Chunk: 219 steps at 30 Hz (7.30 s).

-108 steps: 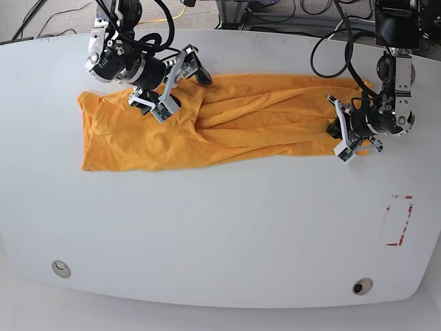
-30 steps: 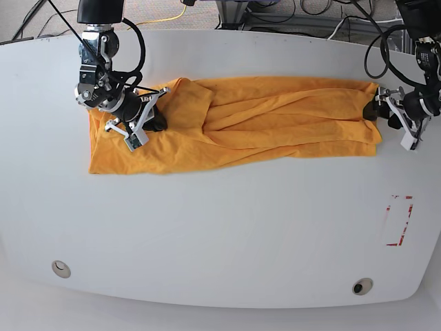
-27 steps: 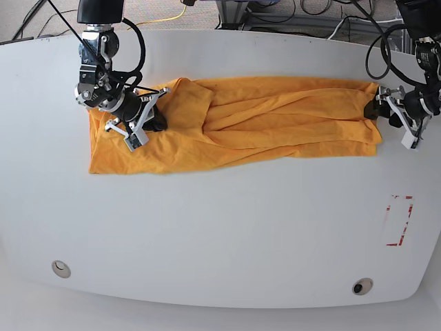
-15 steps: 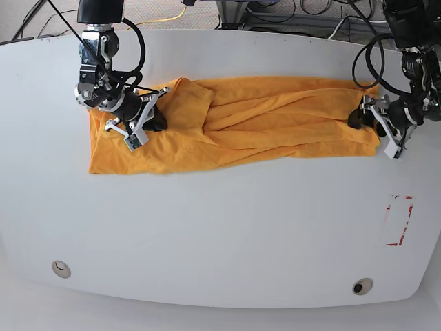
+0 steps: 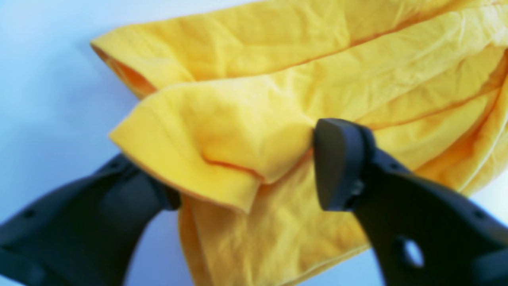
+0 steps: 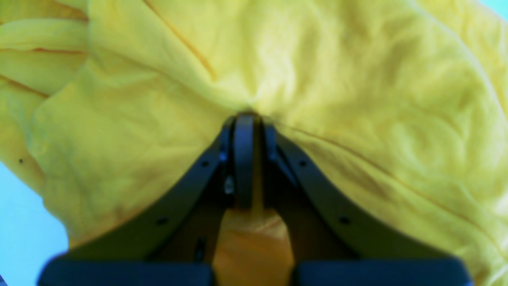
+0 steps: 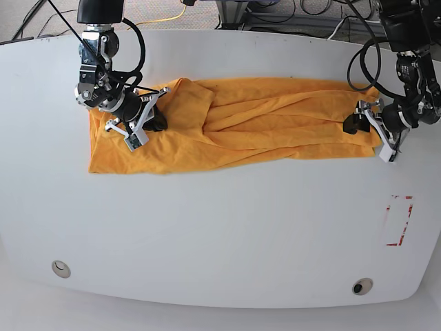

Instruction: Layout the t-shirt on the table in an organized manner, then fold the t-shirt properly

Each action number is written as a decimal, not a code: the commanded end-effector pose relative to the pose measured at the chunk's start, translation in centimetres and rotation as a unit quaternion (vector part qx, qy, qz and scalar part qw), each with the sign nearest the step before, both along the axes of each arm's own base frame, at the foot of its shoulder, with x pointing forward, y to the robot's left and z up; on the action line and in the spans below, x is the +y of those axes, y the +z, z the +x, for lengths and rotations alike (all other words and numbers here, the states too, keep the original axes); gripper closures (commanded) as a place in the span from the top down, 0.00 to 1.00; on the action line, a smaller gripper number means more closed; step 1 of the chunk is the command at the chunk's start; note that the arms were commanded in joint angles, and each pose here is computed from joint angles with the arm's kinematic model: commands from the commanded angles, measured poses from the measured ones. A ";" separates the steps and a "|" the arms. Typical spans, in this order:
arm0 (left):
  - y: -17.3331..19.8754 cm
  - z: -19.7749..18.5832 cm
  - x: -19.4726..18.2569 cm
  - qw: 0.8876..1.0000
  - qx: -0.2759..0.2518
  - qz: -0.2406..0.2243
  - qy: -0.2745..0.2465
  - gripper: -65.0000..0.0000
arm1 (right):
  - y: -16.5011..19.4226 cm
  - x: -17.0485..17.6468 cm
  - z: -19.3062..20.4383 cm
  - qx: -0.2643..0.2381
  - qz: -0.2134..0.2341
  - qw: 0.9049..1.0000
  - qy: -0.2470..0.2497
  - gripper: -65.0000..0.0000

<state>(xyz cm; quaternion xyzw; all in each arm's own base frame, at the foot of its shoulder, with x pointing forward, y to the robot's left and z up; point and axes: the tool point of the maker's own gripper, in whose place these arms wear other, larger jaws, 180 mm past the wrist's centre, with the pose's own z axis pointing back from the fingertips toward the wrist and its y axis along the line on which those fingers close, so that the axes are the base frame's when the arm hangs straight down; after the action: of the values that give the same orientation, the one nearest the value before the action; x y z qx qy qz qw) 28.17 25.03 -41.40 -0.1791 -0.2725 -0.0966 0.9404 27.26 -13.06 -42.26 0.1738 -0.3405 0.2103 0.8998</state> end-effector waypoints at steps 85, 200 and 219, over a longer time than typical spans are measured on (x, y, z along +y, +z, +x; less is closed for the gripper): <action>9.0 4.4 -30.5 0.938 -0.114 -0.129 -0.302 0.01 | 0.8 1.5 0.6 -0.012 0.016 1.000 0.000 0.06; 2.8 4.0 -20.0 0.928 -0.158 0.125 -0.312 0.00 | 4.2 -16.8 -0.2 0.036 0.266 0.918 -0.291 0.74; 2.8 4.0 -20.0 0.928 -0.158 0.125 -0.312 0.00 | 1.5 -11.0 -1.0 0.088 0.281 0.925 -0.241 0.74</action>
<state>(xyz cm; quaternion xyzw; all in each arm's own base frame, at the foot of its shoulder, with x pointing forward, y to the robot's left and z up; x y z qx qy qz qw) 31.16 5.31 -39.93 -0.1176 -0.3107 -0.4459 0.8312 26.27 -24.30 -40.70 0.3545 -0.3458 -0.1459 0.8564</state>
